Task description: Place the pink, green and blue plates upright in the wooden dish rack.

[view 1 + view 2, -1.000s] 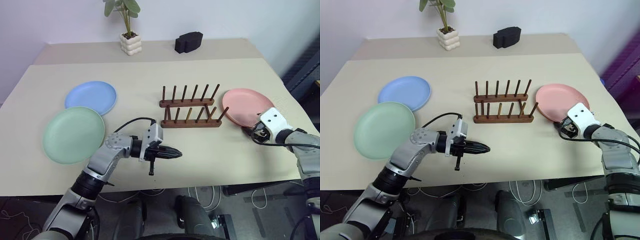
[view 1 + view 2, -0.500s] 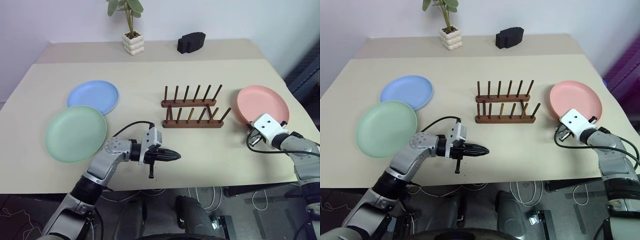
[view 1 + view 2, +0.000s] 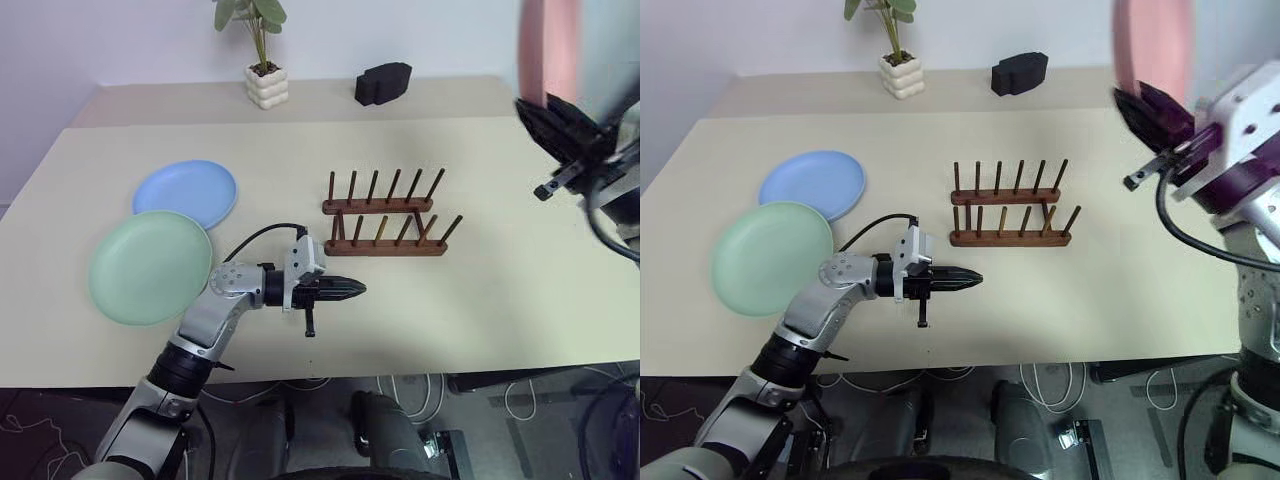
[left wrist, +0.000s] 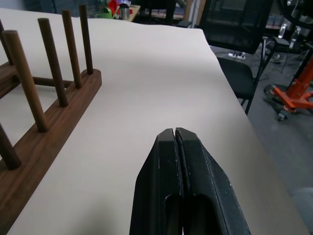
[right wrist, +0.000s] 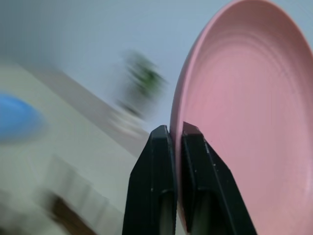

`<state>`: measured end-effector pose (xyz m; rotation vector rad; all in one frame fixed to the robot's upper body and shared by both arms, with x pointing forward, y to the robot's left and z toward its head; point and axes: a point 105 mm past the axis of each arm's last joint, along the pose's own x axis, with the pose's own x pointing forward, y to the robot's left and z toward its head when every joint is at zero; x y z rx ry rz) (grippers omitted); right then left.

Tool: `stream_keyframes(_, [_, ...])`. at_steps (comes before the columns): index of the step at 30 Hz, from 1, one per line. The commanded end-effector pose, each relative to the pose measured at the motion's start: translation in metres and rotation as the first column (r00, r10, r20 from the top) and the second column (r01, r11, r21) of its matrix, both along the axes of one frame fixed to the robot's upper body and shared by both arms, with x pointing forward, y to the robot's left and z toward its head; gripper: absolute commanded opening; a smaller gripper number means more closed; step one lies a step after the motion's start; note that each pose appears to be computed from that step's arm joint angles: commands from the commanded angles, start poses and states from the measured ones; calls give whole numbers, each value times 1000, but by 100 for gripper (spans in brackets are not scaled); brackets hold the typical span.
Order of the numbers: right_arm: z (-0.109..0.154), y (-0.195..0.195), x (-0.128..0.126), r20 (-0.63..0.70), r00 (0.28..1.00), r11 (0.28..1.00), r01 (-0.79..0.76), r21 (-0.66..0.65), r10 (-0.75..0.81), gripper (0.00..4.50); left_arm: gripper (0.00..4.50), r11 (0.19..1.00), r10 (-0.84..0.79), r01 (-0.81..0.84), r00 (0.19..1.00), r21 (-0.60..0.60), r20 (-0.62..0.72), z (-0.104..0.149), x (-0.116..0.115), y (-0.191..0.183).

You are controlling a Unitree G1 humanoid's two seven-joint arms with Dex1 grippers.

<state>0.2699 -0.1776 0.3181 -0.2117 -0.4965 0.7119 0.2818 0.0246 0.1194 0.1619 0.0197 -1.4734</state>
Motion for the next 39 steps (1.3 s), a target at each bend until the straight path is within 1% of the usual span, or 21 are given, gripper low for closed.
stream_keyframes(1, [12,10,-13,-43,988,980,-141,142,148,2,0,999,-19,21,999,-37,44,17,-2,-5])
stream_keyframes(3, [12,13,-12,-92,967,942,-207,265,239,2,0,999,-23,24,999,-37,42,17,-4,-6])
stream_keyframes(5, [10,8,-7,-128,952,906,-217,364,279,2,0,999,-23,24,999,-37,41,17,-5,-7])
stream_keyframes(8, [4,-5,3,-170,947,883,-178,434,274,2,0,999,-16,18,999,-38,40,17,-6,-6])
stream_keyframes(11, [-2,-9,7,-205,938,881,-167,442,280,2,0,999,-9,11,999,-38,41,17,-6,-6])
stream_keyframes(14, [-13,-18,18,-262,934,891,-107,442,243,2,0,999,-4,5,999,-35,43,17,-6,-5])
stream_keyframes(27, [-40,-32,38,-410,869,878,-57,474,277,2,0,1000,3,-2,999,-30,42,17,-4,-2])
stream_keyframes(39, [-49,-40,42,-452,834,859,-48,509,315,2,0,999,8,-6,999,-38,45,15,-5,-2])
